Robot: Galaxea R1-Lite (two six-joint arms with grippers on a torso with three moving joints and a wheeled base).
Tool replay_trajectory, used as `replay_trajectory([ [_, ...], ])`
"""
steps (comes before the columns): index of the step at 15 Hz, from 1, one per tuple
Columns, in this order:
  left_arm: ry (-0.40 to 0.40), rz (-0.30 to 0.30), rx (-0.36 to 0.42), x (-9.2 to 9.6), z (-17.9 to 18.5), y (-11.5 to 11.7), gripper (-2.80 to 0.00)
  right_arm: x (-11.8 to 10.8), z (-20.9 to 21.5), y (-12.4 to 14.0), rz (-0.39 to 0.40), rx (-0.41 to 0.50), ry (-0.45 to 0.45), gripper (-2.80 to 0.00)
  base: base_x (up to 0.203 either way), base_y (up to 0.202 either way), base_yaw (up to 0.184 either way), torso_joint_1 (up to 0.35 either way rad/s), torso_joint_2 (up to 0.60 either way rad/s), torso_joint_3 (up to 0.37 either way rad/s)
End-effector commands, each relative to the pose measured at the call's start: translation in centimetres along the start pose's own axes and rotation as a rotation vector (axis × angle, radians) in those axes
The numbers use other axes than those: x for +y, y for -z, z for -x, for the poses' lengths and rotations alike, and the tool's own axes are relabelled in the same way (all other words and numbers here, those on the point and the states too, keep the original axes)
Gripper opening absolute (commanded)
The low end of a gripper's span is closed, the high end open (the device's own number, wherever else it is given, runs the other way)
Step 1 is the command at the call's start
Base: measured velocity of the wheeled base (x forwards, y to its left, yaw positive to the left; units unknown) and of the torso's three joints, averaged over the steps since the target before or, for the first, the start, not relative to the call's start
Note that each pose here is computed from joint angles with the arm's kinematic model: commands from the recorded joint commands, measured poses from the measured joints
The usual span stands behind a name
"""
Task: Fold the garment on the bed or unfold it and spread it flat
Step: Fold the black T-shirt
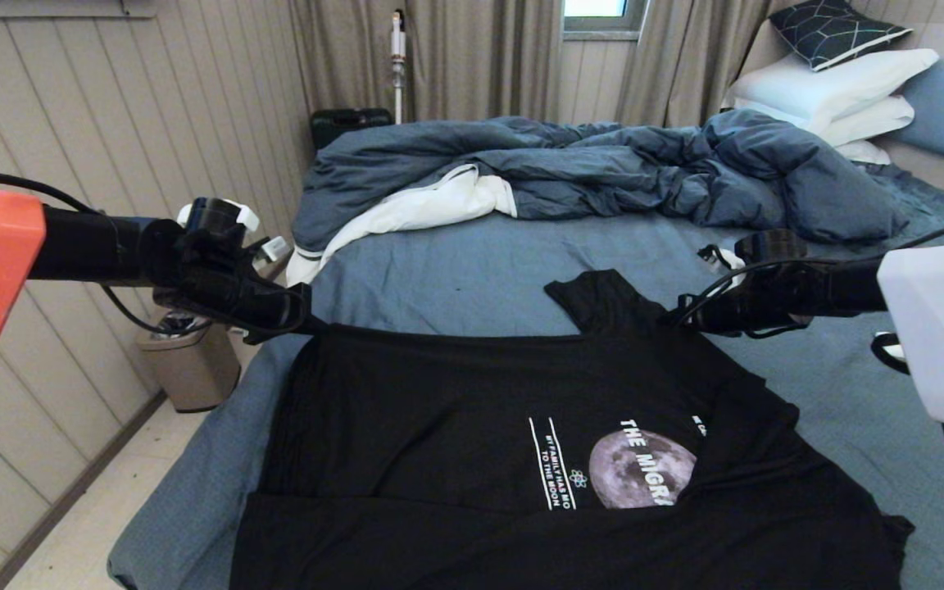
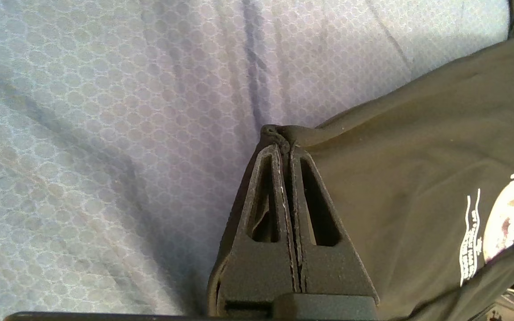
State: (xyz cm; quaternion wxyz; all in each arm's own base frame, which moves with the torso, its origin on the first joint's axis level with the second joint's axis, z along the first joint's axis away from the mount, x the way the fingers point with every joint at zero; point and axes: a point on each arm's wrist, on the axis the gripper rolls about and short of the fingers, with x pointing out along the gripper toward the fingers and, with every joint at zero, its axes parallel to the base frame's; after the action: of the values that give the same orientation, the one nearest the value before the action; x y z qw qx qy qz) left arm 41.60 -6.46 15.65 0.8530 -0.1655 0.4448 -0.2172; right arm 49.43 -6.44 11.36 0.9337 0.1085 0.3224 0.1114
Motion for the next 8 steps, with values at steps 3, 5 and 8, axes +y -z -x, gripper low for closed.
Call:
replay_trajectory([
  [3, 0.004, -0.001, -0.003, 0.0, 0.0, -0.1, -2.80, -0.1, 0.5, -0.3, 0.001, -0.011, 0.004, -2.80, 0.000, 0.000, 0.000, 0.000, 0.00, 0.000],
  [5, 0.007, -0.009, -0.019, -0.3, 0.3, -0.5, -2.80, 0.2, 1.1, -1.0, 0.014, -0.046, 0.000, -2.80, 0.000, 0.000, 0.000, 0.000, 0.00, 0.000],
  [8, 0.012, -0.027, -0.055, -1.2, 1.9, -0.9, -2.80, 1.0, 2.8, -2.3, 0.006, -0.089, -0.001, -2.80, 0.000, 0.000, 0.000, 0.000, 0.00, 0.000],
])
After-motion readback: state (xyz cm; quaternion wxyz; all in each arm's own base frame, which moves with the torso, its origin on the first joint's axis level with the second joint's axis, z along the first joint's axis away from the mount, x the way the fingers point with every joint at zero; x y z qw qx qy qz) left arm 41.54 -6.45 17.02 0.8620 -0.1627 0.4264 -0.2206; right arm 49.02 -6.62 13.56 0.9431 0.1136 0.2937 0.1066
